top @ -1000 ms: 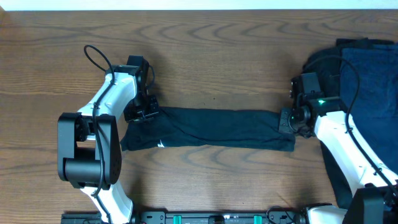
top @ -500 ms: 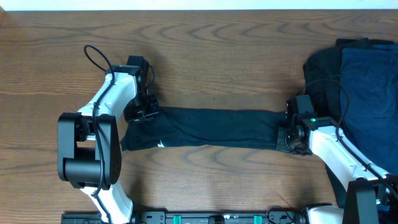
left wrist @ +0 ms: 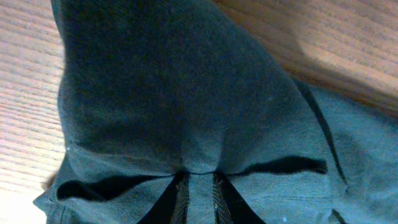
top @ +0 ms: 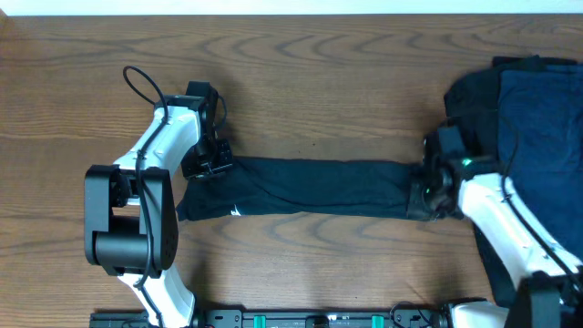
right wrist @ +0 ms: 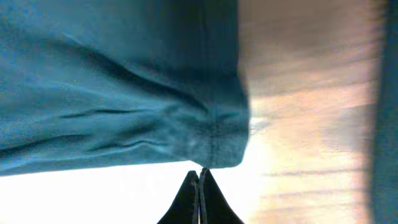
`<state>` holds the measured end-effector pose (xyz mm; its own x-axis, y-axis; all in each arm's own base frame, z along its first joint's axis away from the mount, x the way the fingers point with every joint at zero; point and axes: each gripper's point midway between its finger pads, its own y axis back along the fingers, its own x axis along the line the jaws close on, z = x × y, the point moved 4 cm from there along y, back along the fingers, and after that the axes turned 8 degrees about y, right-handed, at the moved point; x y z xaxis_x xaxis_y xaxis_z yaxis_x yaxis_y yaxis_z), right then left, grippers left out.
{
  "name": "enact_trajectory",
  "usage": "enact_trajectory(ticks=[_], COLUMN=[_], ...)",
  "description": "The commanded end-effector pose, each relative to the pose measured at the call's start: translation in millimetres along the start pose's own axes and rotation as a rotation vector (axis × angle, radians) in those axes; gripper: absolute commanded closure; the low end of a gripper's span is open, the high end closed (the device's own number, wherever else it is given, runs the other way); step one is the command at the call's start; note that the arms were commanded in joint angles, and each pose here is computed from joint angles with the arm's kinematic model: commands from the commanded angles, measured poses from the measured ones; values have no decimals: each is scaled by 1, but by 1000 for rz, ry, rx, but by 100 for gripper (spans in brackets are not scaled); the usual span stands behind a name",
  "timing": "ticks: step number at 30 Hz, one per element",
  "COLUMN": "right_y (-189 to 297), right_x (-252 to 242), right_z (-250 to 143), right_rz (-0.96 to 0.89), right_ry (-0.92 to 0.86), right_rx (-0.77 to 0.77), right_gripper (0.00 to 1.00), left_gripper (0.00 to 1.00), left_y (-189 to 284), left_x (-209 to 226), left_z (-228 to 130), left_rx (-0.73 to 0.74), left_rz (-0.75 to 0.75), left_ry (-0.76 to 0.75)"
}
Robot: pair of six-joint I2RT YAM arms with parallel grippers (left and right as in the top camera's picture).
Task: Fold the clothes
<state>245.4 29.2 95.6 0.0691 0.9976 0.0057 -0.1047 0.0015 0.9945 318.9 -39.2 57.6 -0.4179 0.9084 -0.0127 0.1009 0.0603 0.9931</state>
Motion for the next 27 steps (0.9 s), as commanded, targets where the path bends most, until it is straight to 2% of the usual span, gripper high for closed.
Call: enact_trajectory(ticks=[1,5,7,8,9,12,17,20,22,27], right_y=[42,54,52,50,49,45,37,22,9,-14], right_x=[-7,-22,-32,-38,-42,-48,-46,-46,-45,-35], right_z=[23,27,27,27,26,27,30,28,23,14], right_rz=[7,0,-3,-7,-9,-9,14,21,25,94], right_ry=[-5,-65,-104,-126,-140,-166,-166,-161,-144,-67], right_rx=[-108,-129,-124,-122,-120,-124,-144,-152,-152,-143], right_gripper=[96,88,85,82,79,72,64,59,52,49], left_gripper=[83,83,72,63,59,48,40,39,39,39], left_y=[6,6,6,6,6,6,6,6,6,7], left_x=[1,1,1,1,1,1,-1,-1,-1,-2], left_z=[-1,-1,-1,-1,-1,0,2,2,2,3], left_rx=[-16,-16,-17,-16,-17,-17,-29,-30,-30,-34], left_rz=[-4,-4,-4,-4,-4,-4,-11,-11,-12,-15], left_ry=[-6,-6,-6,-6,-6,-6,-7,-7,-7,-7])
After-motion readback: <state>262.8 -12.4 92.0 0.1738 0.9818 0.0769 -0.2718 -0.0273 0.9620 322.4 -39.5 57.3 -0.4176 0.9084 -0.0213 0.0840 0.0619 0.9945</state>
